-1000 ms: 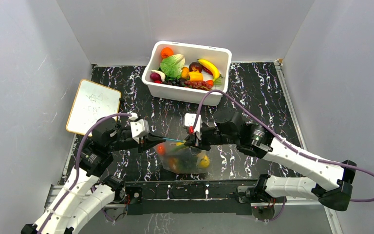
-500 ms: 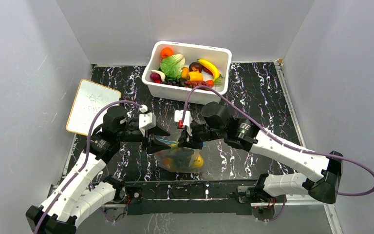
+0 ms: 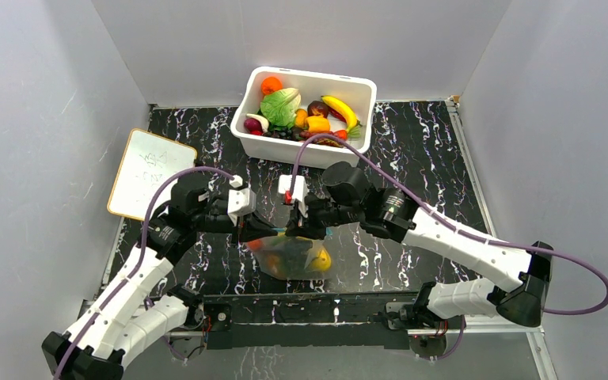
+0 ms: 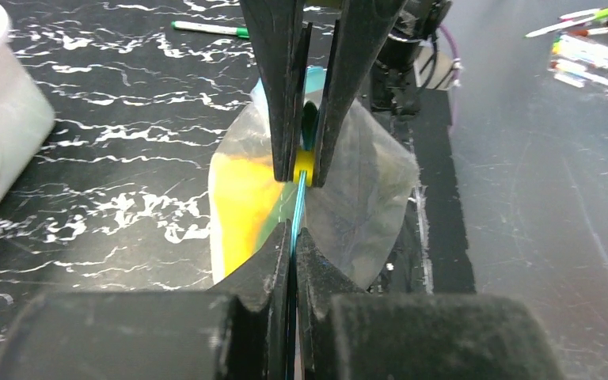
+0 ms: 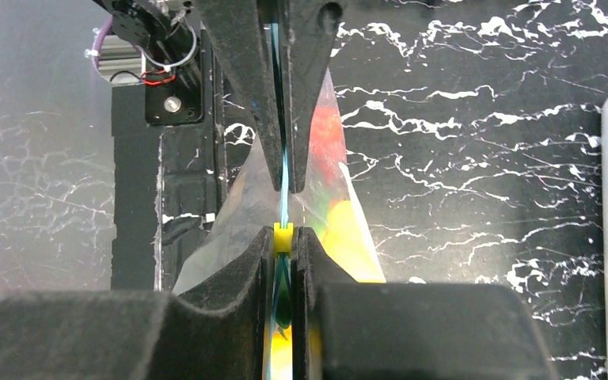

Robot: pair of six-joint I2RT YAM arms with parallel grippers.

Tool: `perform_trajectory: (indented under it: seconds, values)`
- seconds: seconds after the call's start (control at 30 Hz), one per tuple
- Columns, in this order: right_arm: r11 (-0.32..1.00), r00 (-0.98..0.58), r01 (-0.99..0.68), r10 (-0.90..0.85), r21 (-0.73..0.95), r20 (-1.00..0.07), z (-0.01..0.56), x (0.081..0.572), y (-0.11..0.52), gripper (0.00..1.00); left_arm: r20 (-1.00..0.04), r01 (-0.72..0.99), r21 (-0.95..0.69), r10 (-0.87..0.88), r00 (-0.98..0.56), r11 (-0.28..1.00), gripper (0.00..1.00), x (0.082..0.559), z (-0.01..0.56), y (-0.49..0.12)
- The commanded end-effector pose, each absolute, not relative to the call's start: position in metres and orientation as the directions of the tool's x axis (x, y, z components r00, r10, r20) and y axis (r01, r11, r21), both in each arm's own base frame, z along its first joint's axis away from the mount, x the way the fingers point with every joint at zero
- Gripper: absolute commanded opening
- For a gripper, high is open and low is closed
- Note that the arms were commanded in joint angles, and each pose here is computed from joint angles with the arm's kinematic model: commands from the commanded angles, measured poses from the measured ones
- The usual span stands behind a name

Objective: Place the food in the zip-top bag and seal the zipper
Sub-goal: Zip the zipper food storage bag at the center of the board.

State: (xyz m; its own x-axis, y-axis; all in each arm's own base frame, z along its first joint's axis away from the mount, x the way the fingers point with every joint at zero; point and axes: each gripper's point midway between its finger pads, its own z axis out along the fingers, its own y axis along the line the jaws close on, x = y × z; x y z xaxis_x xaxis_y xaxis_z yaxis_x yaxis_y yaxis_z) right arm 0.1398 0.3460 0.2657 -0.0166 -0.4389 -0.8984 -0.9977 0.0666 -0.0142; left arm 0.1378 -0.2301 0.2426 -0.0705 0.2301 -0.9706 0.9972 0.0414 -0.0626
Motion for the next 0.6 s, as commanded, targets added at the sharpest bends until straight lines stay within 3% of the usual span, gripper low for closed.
perform_trajectory:
  seconds: [0.0, 0.2, 0.57]
  values:
    - [0.169, 0.031, -0.98, -0.381, -0.102, -0.924, 0.321, 0.15, 0.325, 0.0, -0.943, 0.98, 0.03, 0.331, -0.038, 0.197, 0.0, 0.154, 0.229, -0.209]
    - [0.265, -0.031, -0.961, -0.399, -0.083, -0.917, 0.311, 0.143, 0.289, 0.0, -0.936, 0.958, 0.045, 0.346, -0.057, 0.281, 0.0, 0.161, 0.222, -0.2]
    - [0.358, -0.099, -0.931, -0.439, -0.072, -0.893, 0.305, 0.136, 0.251, 0.0, -0.923, 0.949, 0.071, 0.381, -0.054, 0.306, 0.0, 0.167, 0.234, -0.195]
